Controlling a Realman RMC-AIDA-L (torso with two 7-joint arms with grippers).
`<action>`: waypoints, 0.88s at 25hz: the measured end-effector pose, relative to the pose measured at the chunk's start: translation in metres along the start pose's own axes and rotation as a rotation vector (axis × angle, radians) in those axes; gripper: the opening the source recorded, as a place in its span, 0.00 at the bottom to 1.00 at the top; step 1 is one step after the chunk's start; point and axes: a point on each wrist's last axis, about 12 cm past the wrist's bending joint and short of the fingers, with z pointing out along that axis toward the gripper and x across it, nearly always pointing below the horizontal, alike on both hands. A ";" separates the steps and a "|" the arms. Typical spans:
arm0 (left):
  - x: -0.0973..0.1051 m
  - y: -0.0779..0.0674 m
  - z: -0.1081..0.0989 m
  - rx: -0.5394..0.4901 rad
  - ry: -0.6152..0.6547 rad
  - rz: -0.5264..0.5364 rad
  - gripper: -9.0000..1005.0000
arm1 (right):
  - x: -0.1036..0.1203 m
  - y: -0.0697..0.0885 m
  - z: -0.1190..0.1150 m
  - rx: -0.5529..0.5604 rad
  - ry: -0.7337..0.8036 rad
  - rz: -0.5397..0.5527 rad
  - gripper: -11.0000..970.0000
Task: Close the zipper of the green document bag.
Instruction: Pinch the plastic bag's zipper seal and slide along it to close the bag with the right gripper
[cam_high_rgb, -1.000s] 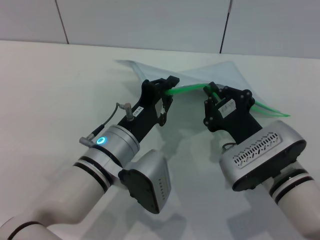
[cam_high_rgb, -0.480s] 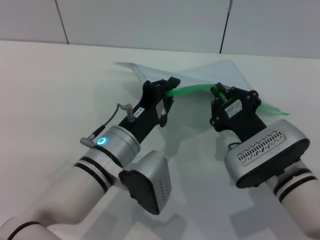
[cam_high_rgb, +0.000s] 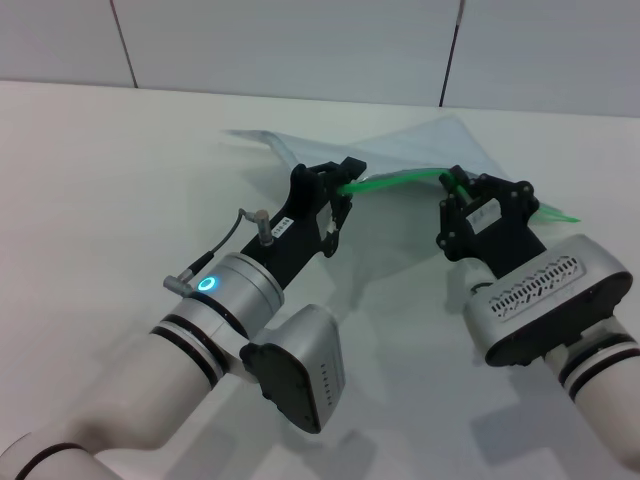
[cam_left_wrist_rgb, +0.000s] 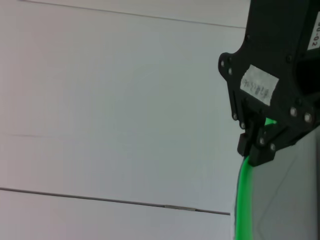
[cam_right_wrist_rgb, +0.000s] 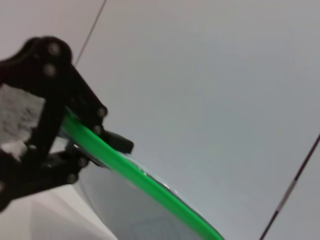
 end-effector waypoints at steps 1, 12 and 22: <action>0.000 0.000 0.000 0.000 0.000 0.000 0.07 | 0.002 -0.002 0.001 0.010 0.011 0.005 0.15; -0.001 0.000 0.000 0.000 -0.005 0.004 0.07 | 0.008 -0.007 0.001 0.025 0.035 -0.003 0.15; -0.001 0.000 0.000 0.001 -0.009 0.006 0.08 | 0.016 -0.015 0.001 0.050 0.066 -0.013 0.16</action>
